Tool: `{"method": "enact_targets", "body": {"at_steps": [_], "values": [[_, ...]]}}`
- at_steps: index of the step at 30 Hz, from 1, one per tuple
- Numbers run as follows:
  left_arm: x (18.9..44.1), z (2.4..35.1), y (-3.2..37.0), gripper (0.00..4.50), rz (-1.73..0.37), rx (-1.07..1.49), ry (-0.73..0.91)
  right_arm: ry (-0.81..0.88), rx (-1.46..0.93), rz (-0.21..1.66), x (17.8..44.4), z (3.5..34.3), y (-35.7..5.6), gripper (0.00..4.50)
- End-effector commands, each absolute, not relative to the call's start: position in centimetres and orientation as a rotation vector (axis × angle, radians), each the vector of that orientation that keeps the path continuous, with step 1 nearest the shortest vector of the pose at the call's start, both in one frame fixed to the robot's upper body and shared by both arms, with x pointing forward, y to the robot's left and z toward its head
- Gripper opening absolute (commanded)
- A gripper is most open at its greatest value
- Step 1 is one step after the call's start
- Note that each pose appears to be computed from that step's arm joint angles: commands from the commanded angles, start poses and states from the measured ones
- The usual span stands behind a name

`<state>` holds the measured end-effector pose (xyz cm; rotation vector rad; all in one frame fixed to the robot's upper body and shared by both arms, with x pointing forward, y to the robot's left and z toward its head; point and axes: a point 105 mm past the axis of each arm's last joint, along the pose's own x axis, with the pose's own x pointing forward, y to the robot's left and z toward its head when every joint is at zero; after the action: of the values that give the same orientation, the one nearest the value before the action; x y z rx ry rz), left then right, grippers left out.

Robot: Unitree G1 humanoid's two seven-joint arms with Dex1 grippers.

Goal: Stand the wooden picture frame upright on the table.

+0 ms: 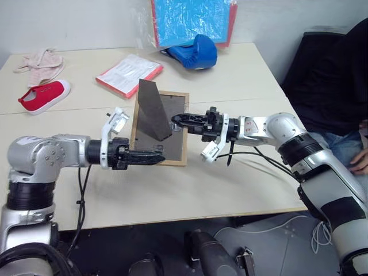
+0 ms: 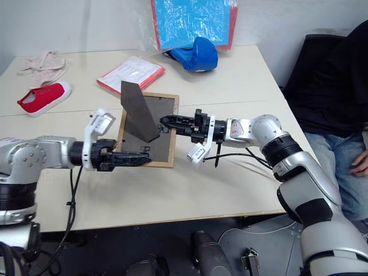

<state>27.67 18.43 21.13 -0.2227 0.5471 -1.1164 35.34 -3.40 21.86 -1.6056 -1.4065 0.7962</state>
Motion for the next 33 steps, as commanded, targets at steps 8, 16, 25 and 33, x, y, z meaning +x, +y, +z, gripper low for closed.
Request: {"method": "enact_targets", "body": {"at_steps": [8, 16, 25, 33], "values": [[21.6, 25.5, 22.1, 4.5, -1.016, 0.194, 0.248, -0.784, -0.932, 1.052, 35.7, 23.1, -4.6, 1.26], [23.0, 24.7, 21.4, 4.5, -0.923, 0.262, 0.12, -0.015, 0.047, 1.447, 32.9, 21.3, -3.2, 1.26], [23.6, 24.7, 21.4, 4.5, -0.929, 0.248, 0.124, 0.177, 0.151, 1.37, 33.8, 16.0, -2.9, 1.26], [24.1, 24.5, 21.6, 4.5, -0.96, 0.222, 0.15, 0.216, 0.001, 1.451, 31.1, 17.0, -5.8, 3.84]]}}
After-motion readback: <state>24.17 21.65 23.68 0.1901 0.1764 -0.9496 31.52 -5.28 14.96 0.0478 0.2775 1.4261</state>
